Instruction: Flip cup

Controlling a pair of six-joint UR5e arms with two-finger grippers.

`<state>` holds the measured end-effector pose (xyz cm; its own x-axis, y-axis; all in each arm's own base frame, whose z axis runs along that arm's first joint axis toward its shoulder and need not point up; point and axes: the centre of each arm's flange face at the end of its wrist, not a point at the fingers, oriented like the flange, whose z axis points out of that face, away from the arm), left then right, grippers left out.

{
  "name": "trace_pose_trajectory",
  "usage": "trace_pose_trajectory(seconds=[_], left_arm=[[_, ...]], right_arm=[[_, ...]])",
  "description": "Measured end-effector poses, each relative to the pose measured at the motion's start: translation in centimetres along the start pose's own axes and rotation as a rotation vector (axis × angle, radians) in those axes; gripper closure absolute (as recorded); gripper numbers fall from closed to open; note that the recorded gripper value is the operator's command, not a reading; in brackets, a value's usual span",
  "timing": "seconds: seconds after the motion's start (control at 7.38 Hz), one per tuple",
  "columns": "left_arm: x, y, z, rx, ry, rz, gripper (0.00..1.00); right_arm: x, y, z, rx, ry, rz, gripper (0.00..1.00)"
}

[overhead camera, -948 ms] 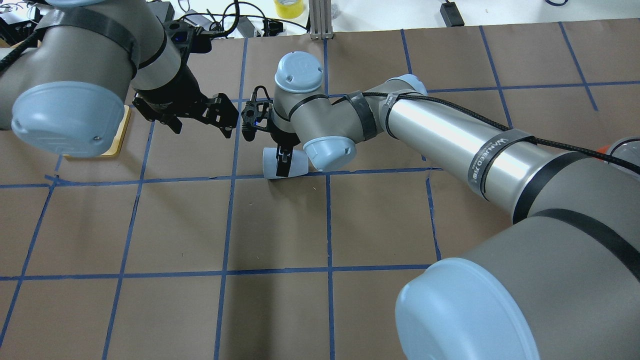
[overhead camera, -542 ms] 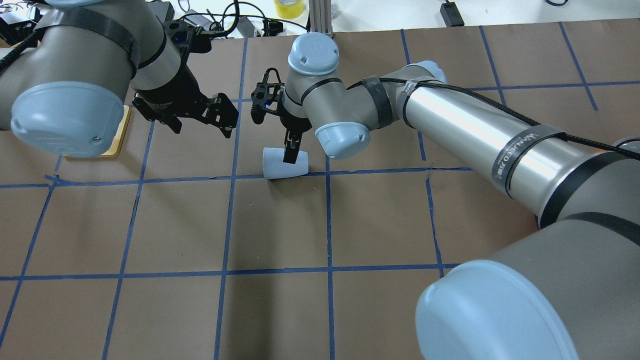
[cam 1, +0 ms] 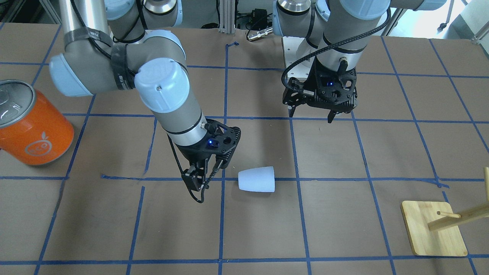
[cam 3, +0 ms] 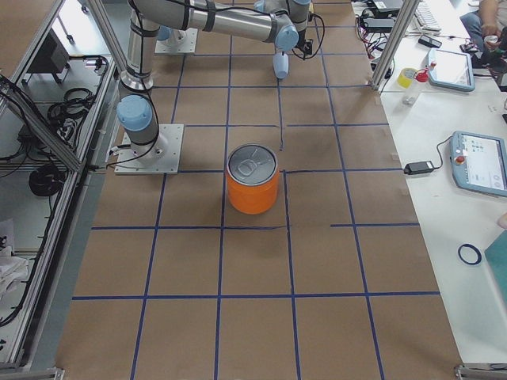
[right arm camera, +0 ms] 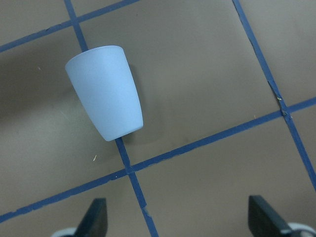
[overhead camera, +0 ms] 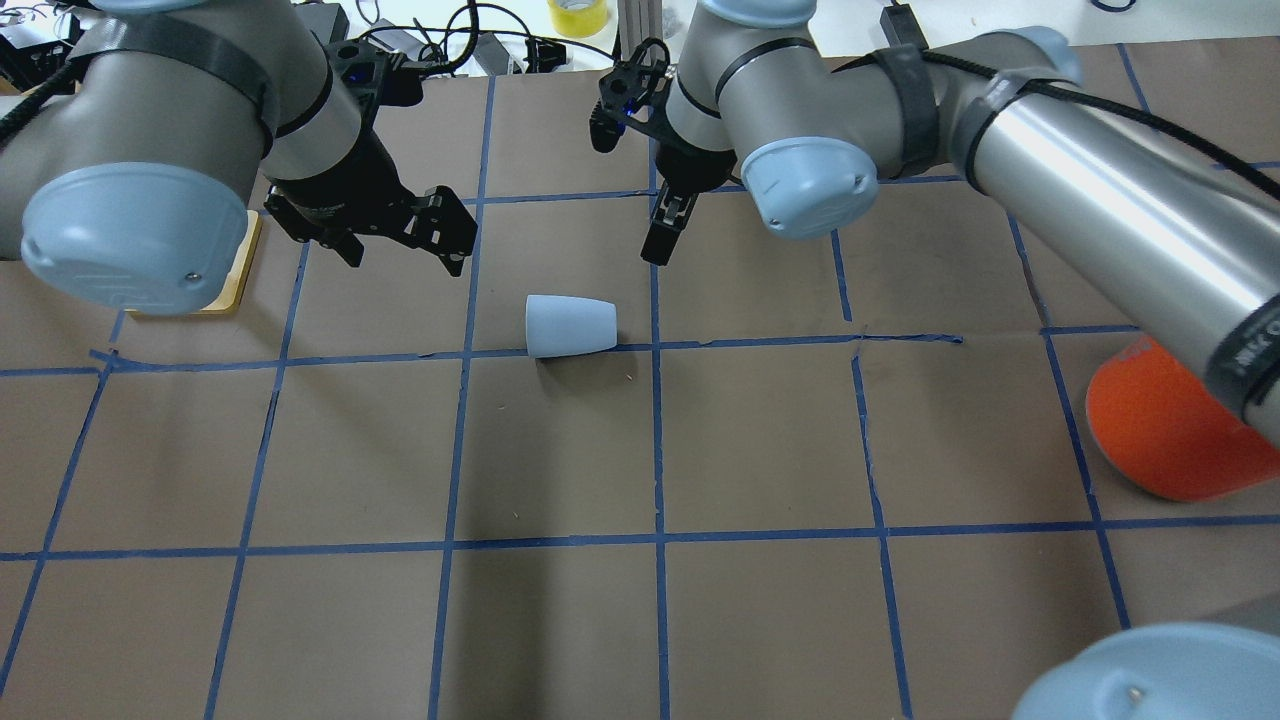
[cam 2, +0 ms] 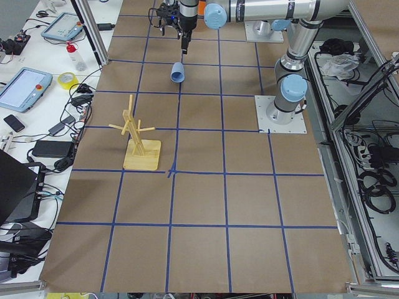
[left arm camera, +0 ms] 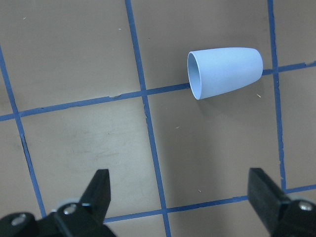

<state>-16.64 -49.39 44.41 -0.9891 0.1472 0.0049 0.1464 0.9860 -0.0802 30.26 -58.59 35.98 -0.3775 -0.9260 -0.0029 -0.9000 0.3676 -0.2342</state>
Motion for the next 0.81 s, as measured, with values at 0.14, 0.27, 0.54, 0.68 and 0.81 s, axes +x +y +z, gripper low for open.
trace_pose_trajectory(seconds=[0.14, 0.27, 0.54, 0.68, 0.81], left_arm=[[0.0, 0.0, 0.0, -0.001, 0.0, 0.0, 0.0], [0.0, 0.0, 0.1, -0.002, 0.0, 0.0, 0.0], [0.0, 0.0, 0.2, -0.005, 0.0, 0.0, 0.0], [0.0, 0.0, 0.3, -0.006, 0.001, 0.0, 0.0], [0.0, 0.0, 0.3, -0.008, 0.001, 0.0, 0.0]], right_arm=[[0.1, 1.5, -2.7, -0.024, 0.009, 0.056, 0.0], [0.3, 3.3, -5.5, -0.053, 0.029, 0.126, 0.0], [-0.2, 7.3, -12.2, -0.088, 0.067, 0.276, 0.0], [-1.1, 9.6, -15.6, -0.105, 0.078, 0.362, 0.0], [-1.8, 11.4, -18.5, -0.1, 0.103, 0.496, 0.0]])
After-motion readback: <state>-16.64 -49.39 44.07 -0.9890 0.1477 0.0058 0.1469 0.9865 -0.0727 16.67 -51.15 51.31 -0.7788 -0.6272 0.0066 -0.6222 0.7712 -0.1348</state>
